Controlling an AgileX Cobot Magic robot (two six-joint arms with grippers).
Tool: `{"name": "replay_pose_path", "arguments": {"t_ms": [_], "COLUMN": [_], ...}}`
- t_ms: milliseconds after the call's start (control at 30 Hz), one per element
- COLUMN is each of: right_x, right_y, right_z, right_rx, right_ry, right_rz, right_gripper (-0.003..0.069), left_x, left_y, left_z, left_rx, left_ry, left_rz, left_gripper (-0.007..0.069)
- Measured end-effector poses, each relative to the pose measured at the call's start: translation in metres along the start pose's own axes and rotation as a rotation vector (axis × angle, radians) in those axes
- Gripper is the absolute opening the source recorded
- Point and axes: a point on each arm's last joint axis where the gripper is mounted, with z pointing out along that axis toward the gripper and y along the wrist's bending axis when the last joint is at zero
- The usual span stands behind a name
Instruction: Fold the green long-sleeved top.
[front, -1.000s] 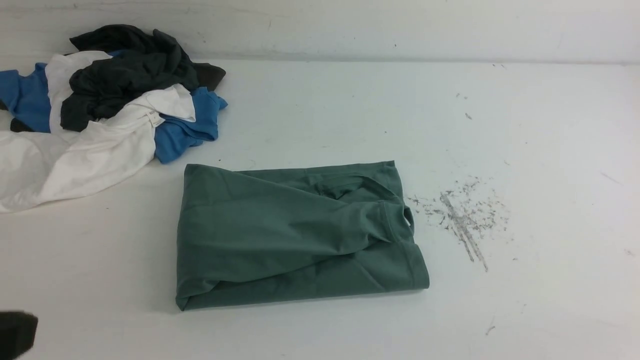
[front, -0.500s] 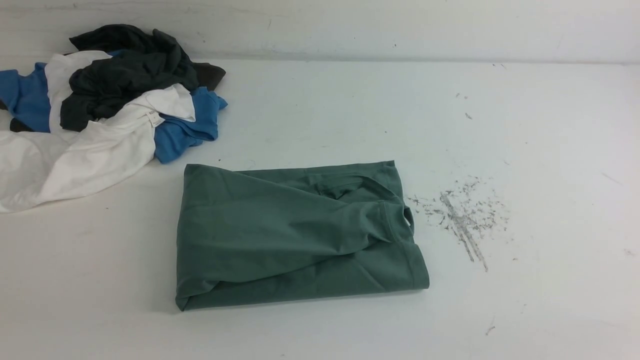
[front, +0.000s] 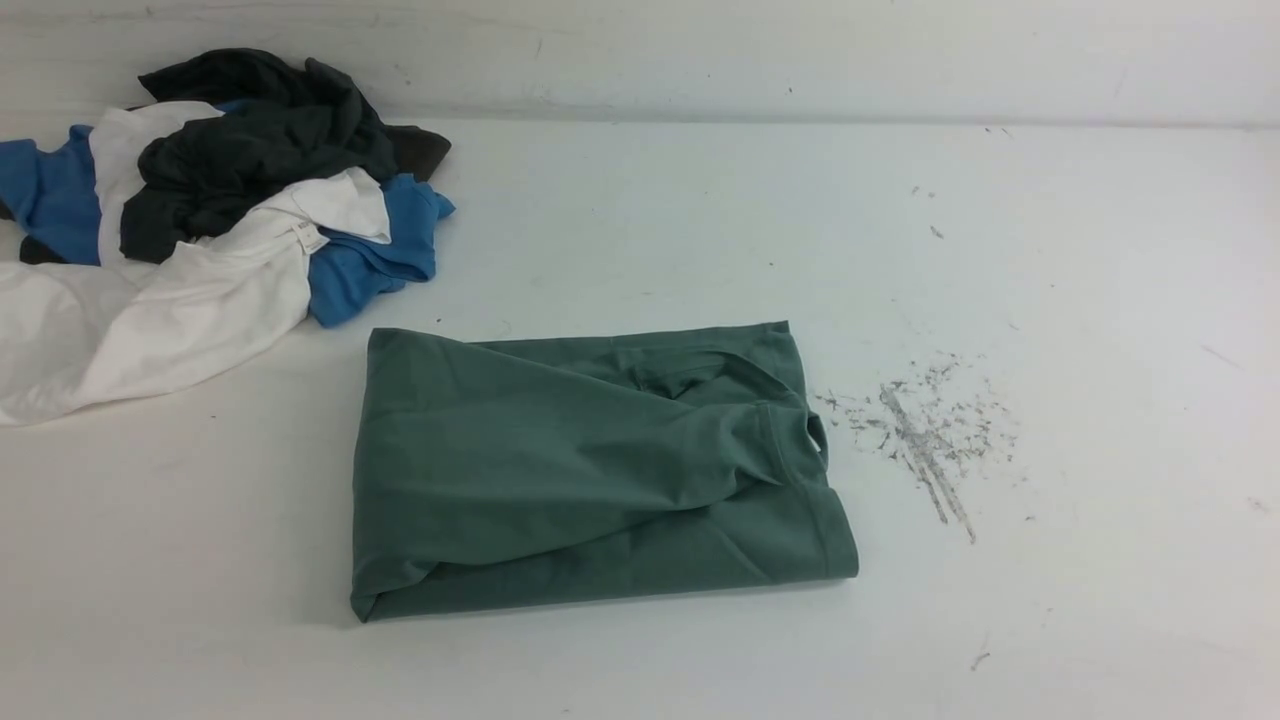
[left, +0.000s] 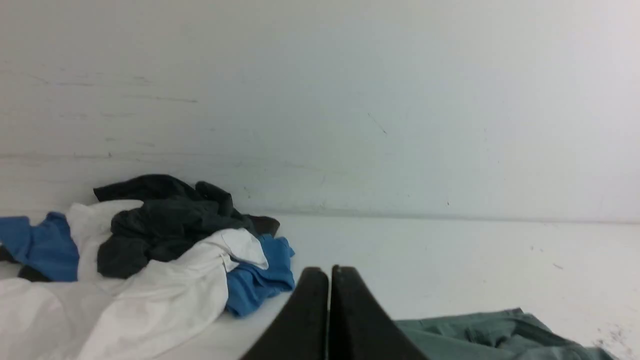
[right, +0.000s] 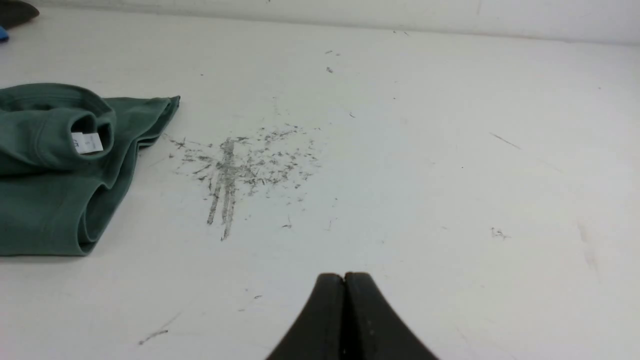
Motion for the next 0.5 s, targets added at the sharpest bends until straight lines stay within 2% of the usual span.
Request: {"name": "replay_pose_path", "arguments": {"t_ms": [133,233,400,500], "right_x": [0.000,0.000,0.000,0.000], "right_y": [0.000,0.000,0.000,0.000], "right_z": [0.000,0.000,0.000,0.000], "right_rx": [0.000,0.000,0.000,0.000], "right_ry": [-0.001,-0.001,-0.001,-0.002], "right_rz": [-0.001,-0.001,-0.001,-0.001], "right_gripper": [-0.0015,-0.0015,-0.0015,-0.0015], "left_x": [0.014,0.044,0.099,0.107], "left_y": [0.003,0.011,0.026,0.029], "left_z": [-0.001,0.000,0.006,0.005], "left_rx": [-0.014,-0.061,-0.141,-0.159], "left_ry": [0.031,0.100,0.242,0.281], "left_rz": [0.047,0.107,0.084,0.118], "left_gripper": [-0.0004,-0.0004,-0.0004,-0.0004]}}
